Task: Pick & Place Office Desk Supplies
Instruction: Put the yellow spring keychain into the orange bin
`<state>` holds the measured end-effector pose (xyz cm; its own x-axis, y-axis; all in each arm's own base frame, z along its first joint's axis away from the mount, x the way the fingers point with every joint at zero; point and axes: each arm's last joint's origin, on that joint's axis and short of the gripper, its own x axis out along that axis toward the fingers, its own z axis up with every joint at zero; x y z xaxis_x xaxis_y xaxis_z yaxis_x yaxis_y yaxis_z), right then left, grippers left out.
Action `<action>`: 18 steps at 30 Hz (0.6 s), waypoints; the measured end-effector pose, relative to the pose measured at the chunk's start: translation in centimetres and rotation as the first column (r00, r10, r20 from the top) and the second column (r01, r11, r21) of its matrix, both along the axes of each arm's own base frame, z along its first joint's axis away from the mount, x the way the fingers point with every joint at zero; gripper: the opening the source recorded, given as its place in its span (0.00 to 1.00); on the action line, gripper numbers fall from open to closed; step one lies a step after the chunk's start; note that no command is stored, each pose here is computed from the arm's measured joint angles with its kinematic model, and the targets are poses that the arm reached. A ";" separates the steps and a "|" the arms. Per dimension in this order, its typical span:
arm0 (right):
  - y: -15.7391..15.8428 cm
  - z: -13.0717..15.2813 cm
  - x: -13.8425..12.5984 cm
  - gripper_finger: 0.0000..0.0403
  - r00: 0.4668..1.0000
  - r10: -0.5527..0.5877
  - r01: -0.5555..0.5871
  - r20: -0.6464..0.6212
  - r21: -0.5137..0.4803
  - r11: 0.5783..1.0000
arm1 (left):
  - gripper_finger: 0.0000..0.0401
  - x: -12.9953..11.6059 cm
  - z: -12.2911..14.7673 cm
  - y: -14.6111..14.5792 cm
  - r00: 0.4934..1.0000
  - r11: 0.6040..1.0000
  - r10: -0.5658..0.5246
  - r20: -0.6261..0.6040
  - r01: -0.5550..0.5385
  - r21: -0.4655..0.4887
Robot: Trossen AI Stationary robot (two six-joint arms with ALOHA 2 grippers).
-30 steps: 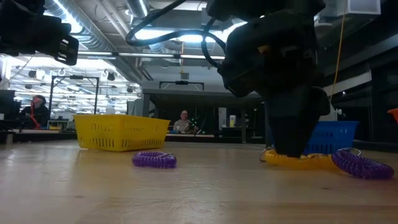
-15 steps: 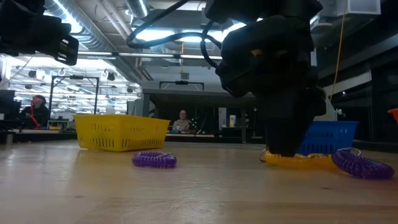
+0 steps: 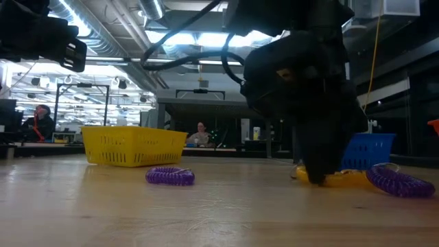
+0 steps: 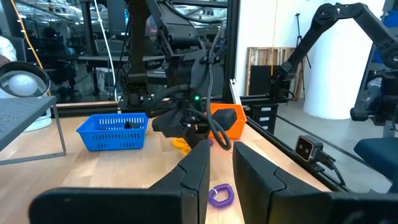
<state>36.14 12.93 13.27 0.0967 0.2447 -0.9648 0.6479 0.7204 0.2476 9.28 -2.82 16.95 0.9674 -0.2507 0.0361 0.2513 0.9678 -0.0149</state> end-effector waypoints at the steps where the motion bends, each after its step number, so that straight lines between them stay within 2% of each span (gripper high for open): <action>1: -0.1 0.0 0.0 0.11 1.000 -0.002 0.002 -0.004 0.003 1.000 | 0.17 0.0 0.0 0.0 1.000 1.000 0.000 0.000 0.000 0.000; 3: -0.2 0.0 0.2 0.04 1.000 -0.003 0.003 0.011 0.016 1.000 | 0.17 0.0 0.0 0.0 1.000 1.000 0.000 0.000 0.000 0.000; 6: -0.3 0.0 0.8 0.05 0.999 -0.010 0.007 0.053 0.058 0.998 | 0.16 0.0 0.0 0.0 1.000 1.000 0.000 0.000 0.000 0.000; 9: -0.5 0.4 2.0 0.02 0.986 -0.046 0.030 0.157 0.107 0.994 | 0.16 0.0 0.0 0.0 1.000 1.000 0.000 0.000 0.000 0.000; 15: -1.3 3.2 4.6 0.01 0.893 -0.152 0.051 0.423 0.239 0.970 | 0.16 0.0 0.0 0.0 1.000 1.000 0.000 -0.001 0.000 0.000; 18: -1.3 5.3 4.4 0.01 0.867 -0.150 0.017 0.475 0.273 0.962 | 0.16 0.0 0.0 0.0 1.000 1.000 0.000 0.000 0.000 0.000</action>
<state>40.51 11.64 18.58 0.5682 0.4412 -0.6946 0.4506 0.5395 0.7113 9.28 -2.82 16.93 0.9674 -0.2508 0.0356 0.2514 0.9678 -0.0149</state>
